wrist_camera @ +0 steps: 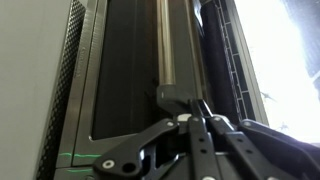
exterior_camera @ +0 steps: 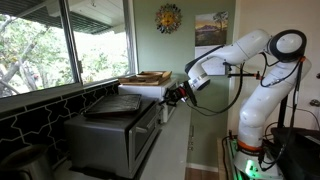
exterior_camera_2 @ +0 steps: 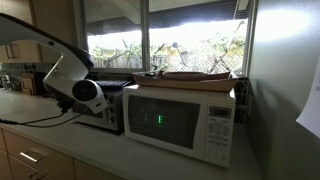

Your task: Close the oven door

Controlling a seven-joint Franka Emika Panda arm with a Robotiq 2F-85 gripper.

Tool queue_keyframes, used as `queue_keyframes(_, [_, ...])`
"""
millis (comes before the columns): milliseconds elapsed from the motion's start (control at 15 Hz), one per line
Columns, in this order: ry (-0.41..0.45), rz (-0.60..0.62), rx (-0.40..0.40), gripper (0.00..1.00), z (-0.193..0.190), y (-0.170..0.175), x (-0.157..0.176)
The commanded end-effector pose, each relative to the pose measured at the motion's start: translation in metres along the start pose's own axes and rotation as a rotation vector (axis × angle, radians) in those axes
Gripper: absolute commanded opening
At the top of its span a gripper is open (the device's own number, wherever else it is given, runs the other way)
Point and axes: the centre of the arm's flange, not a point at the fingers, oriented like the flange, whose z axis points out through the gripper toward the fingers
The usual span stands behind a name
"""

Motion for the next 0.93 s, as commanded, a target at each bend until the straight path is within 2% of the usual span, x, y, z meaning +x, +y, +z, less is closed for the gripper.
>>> queue_keyframes(0, [0.029, -0.062, -0.030, 0.00, 0.026, 0.001, -0.011])
queue_keyframes(267, [0.055, -0.104, -0.059, 0.00, 0.036, -0.013, -0.014])
queue_keyframes(333, [0.042, -0.113, -0.062, 0.26, 0.036, -0.017, -0.017])
queue_keyframes(400, [0.021, -0.137, -0.075, 0.27, 0.033, -0.021, -0.021])
queue_keyframes(533, [0.002, -0.205, -0.090, 0.40, 0.014, -0.036, -0.027])
queue_keyframes(867, [-0.024, -0.416, -0.157, 0.77, -0.041, -0.080, -0.044])
